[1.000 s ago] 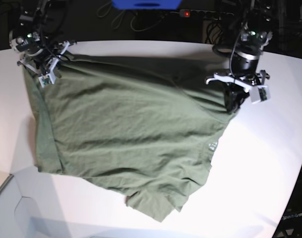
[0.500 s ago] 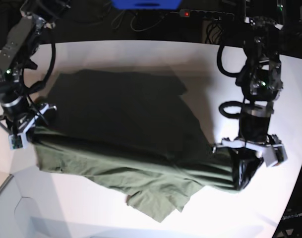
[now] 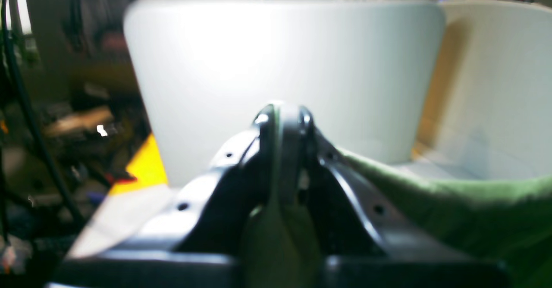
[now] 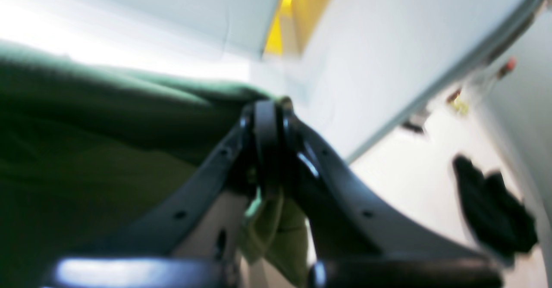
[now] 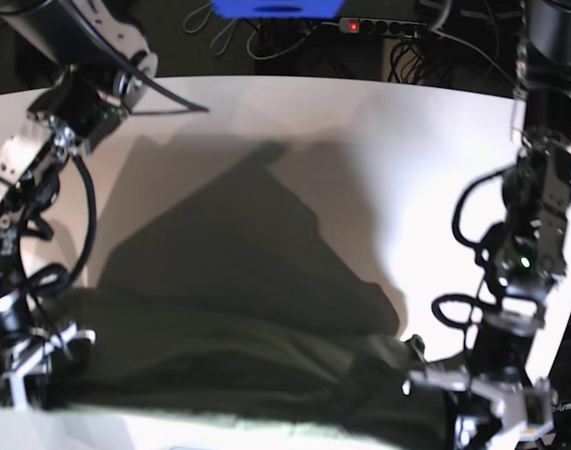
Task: Layout the t-shirt on the table in an organized manner, then fold the t-shirt properly
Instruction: 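Lift the collar edge with both grippers and fold it over the hem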
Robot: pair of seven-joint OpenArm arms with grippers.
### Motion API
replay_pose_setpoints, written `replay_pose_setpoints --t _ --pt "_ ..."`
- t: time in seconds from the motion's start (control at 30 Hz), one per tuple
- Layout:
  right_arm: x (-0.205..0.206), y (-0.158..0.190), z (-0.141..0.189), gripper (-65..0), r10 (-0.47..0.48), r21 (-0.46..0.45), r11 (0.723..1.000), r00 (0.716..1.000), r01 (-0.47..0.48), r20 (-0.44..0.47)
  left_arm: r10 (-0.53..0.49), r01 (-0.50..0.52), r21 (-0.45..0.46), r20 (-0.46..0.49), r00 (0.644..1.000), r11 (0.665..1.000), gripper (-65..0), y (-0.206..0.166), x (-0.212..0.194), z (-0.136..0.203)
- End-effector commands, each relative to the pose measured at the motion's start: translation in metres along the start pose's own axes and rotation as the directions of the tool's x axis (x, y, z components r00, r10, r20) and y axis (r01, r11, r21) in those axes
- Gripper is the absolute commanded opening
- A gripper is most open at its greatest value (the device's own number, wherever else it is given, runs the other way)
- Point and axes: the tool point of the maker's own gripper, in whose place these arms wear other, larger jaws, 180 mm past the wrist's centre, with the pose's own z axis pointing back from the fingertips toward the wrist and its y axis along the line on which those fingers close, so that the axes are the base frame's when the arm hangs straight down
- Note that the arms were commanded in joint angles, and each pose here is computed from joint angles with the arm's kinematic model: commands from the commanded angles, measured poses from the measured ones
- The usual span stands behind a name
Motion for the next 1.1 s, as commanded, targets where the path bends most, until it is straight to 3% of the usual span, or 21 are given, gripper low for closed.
replay_pose_setpoints --t 0.0,0.2,0.33,0.47,0.6,0.7,0.87,0.93,1.07 --pt "0.031 -0.011 0.001 -65.0 0.0 -0.027 1.0 0.995 0.002 0.096 -0.036 0.035 0.009 0.121 0.992 0.999 -64.8 0.006 0.04 -0.008" --pt "0.091 -0.021 0.001 -65.0 0.001 -0.051 0.999 0.972 0.011 0.237 -0.084 0.084 0.011 0.262 0.961 0.996 -64.8 0.011 0.103 -0.021" --pt "0.127 -0.033 0.006 -65.0 0.022 -0.082 0.997 0.948 0.004 0.316 0.007 0.002 -0.027 0.315 0.949 1.0 -64.8 0.011 0.13 -0.022" --pt "0.15 -0.043 0.012 -65.0 0.026 -0.104 0.994 0.928 0.014 0.371 0.064 -0.057 -0.03 0.331 0.942 0.998 -64.8 0.018 0.137 -0.02" --pt "0.155 -0.048 0.012 -65.0 0.027 -0.117 0.993 0.926 0.019 0.376 0.075 -0.071 -0.024 0.319 0.945 0.997 -64.8 0.022 0.133 -0.023" --pt "0.144 -0.047 0.001 -65.0 0.023 -0.12 0.993 0.944 0.018 0.328 0.101 -0.109 0.016 0.259 0.961 0.994 -64.8 0.035 0.107 -0.036" --pt "0.107 -0.023 -0.042 -65.0 -0.058 -0.009 0.998 0.978 0.061 0.199 0.204 -0.215 0.12 0.095 0.974 0.969 -64.8 0.056 0.027 -0.063" --pt "0.088 -0.015 -0.06 -65.0 -0.085 0.031 0.996 0.986 0.081 0.141 0.248 -0.25 0.165 0.031 0.968 0.954 -64.7 0.06 -0.008 -0.071" --pt "0.067 0.003 -0.088 -65.0 -0.133 0.106 0.987 0.985 0.122 0.113 0.338 -0.309 0.26 -0.076 0.938 0.915 -64.7 0.068 -0.066 -0.09"
